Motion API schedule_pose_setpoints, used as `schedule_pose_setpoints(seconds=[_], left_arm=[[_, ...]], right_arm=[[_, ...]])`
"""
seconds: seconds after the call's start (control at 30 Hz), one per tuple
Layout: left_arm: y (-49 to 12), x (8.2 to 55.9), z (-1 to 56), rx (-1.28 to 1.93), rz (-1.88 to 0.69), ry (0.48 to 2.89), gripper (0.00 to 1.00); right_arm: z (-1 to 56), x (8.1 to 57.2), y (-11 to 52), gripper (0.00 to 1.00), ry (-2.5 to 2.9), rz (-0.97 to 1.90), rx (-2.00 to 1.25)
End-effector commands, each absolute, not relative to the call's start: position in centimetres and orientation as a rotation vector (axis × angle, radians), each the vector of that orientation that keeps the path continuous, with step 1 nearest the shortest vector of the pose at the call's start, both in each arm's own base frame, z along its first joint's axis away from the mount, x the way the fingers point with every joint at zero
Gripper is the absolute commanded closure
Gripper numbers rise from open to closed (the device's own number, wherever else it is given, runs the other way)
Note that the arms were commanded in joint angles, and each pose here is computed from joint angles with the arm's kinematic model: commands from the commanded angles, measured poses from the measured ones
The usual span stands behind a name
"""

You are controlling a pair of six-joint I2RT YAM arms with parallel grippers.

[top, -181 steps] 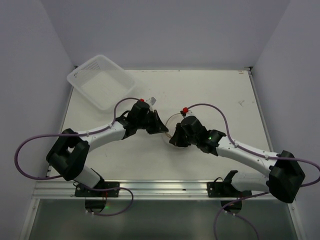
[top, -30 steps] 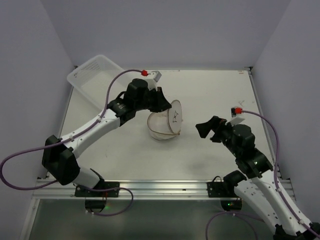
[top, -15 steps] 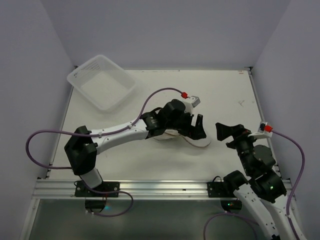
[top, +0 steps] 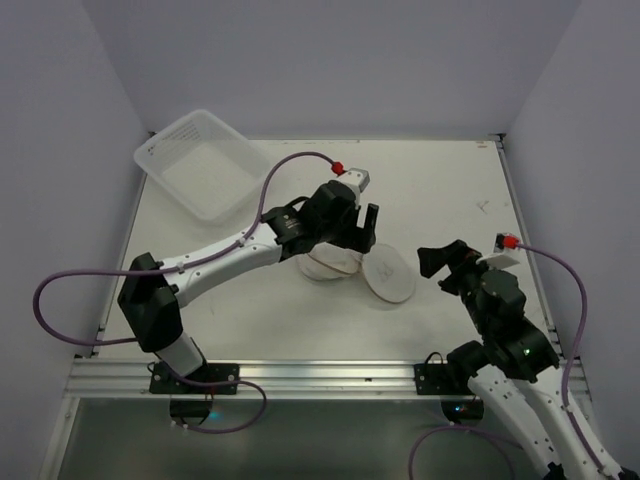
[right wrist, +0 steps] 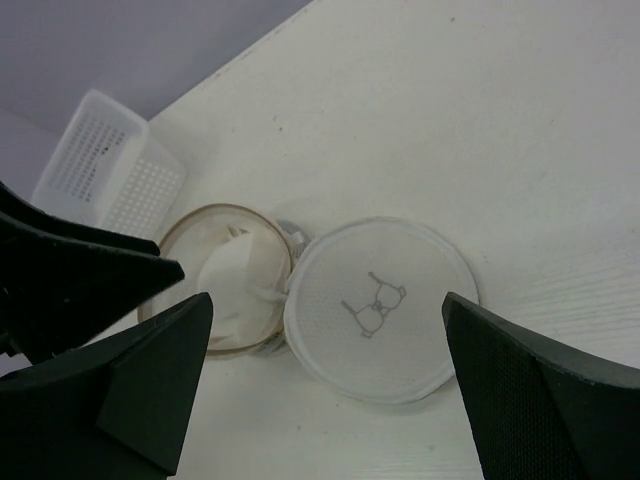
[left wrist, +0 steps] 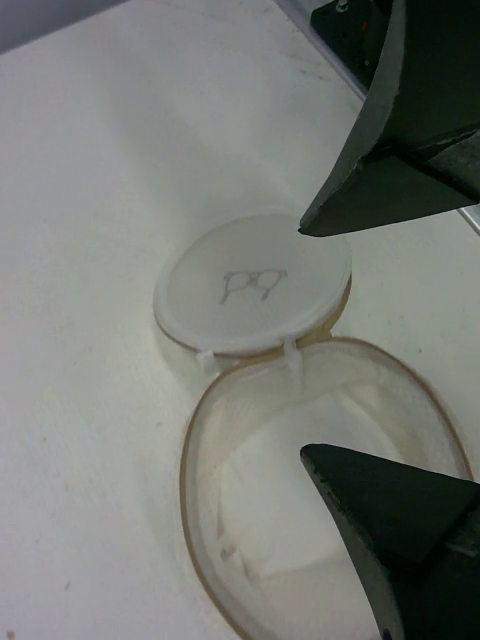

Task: Unzip the laundry bag and remove the bra

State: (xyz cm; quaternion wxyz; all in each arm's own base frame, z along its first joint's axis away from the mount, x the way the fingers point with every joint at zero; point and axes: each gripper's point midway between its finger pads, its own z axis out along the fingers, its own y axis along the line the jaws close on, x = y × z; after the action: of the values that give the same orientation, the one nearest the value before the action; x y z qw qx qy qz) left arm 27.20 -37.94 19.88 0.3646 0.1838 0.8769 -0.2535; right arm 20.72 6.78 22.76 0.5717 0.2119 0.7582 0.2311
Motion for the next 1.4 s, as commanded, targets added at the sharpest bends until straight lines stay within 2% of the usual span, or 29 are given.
schedule_pose_setpoints(seconds=[0.0,0.23,0.53,0.73,0.83,1.2,1.37], left_arm=[[-34.8,30.0,18.3,0.417,-0.480,2.284,0.13],[-32.9,31.1,13.1,0.392,-0.385,2.396,0.15],[-32.5,29.9,9.4,0.394,-0.373,2.486,0.15],[-31.7,29.4,7.4,0.382,-0.328,2.525,0.18],[-31.6,29.2,7.6,0.367,-0.339,2.522,0.19],[-31.3,29.4,14.6,0.252,-0.509,2.349,0.15],[-30.7,29.2,14.0,0.243,-0.507,2.365,0.15]], right_arm=[[22.4,21.7,9.3,0.01,1.835,0.626,0.453],[19.1,22.5,12.9,0.01,1.985,0.735,0.381],[16.3,23.8,15.0,0.01,2.068,0.788,0.388],[14.8,24.8,16.4,0.01,2.096,0.834,0.393],[14.0,25.1,17.1,0.01,2.123,0.845,0.379],[12.6,27.2,19.7,0.01,2.212,0.778,0.359],[10.6,27.9,21.0,0.04,2.303,0.674,0.387]])
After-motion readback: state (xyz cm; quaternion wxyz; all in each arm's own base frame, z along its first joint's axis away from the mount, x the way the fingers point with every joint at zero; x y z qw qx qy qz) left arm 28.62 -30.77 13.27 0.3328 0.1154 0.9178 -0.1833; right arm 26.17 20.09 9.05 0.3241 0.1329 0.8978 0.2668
